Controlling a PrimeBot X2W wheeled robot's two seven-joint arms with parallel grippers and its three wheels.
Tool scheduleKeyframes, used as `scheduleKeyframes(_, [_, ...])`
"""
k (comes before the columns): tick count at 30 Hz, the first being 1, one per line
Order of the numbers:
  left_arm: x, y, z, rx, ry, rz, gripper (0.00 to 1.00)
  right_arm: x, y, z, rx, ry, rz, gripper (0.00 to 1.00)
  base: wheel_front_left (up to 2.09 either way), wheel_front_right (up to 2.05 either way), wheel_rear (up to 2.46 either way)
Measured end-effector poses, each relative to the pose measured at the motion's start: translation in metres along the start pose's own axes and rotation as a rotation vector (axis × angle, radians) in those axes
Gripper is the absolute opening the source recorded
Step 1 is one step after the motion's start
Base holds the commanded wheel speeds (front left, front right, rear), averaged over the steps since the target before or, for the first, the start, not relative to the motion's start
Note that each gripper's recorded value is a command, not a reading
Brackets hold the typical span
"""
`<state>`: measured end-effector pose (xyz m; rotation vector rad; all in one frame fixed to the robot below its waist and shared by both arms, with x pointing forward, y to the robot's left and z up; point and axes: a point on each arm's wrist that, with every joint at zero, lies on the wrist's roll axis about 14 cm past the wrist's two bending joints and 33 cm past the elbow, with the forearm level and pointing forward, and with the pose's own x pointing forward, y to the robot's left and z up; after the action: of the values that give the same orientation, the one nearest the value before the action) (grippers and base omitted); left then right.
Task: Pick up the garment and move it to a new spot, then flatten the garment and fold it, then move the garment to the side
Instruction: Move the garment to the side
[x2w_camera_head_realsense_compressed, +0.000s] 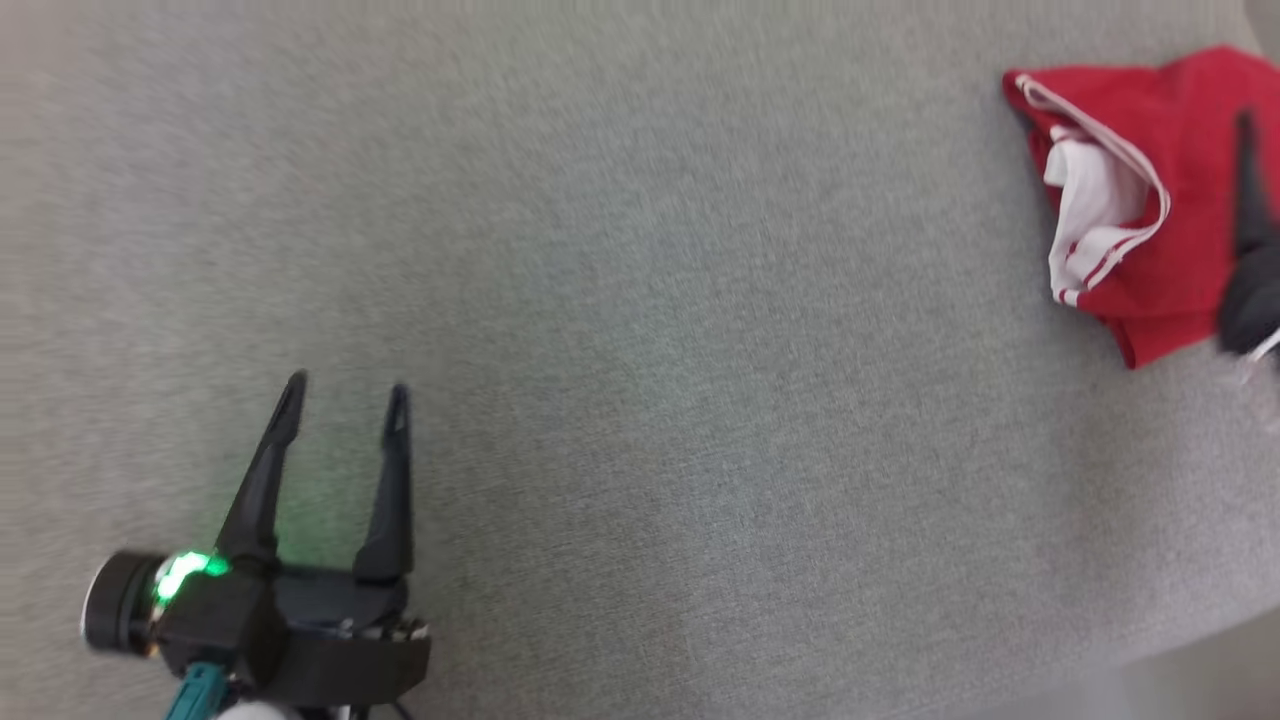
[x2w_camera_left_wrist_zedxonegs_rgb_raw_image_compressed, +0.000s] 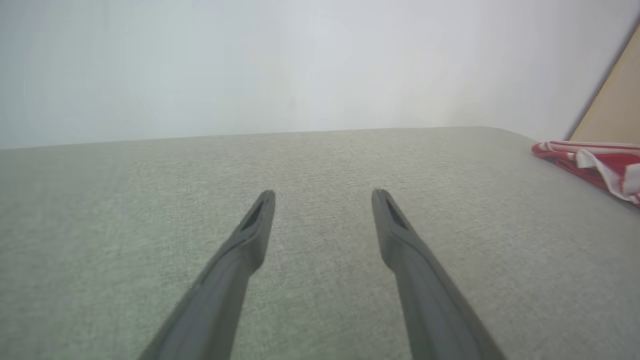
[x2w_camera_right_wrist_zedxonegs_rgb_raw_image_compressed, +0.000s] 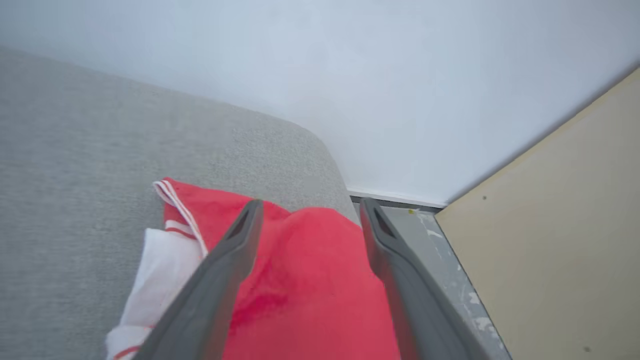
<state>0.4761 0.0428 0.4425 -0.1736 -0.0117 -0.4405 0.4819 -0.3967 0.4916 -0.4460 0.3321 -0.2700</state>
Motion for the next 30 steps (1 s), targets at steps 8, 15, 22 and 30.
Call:
scheduleKeyframes(8, [-0.051, 0.037, 0.022, 0.033, 0.016, 0.179, 1.00, -0.049, 0.057, 0.032, 0.220, -0.188, 0.165, 1.00, 0.00, 0.00, 0.00])
scheduleKeyframes(15, [-0.103, 0.057, 0.034, 0.058, 0.033, 0.297, 1.00, -0.100, 0.083, 0.034, 0.337, -0.255, 0.234, 1.00, 0.00, 0.00, 0.00])
scheduleKeyframes(22, [-0.144, 0.066, 0.047, 0.080, 0.022, 0.366, 1.00, -0.140, 0.102, 0.033, 0.388, -0.293, 0.283, 1.00, 0.00, 0.00, 0.00])
scheduleKeyframes(30, [-0.178, 0.077, 0.068, 0.096, -0.037, 0.440, 1.00, -0.168, 0.127, 0.047, 0.437, -0.351, 0.340, 1.00, 0.00, 0.00, 0.00])
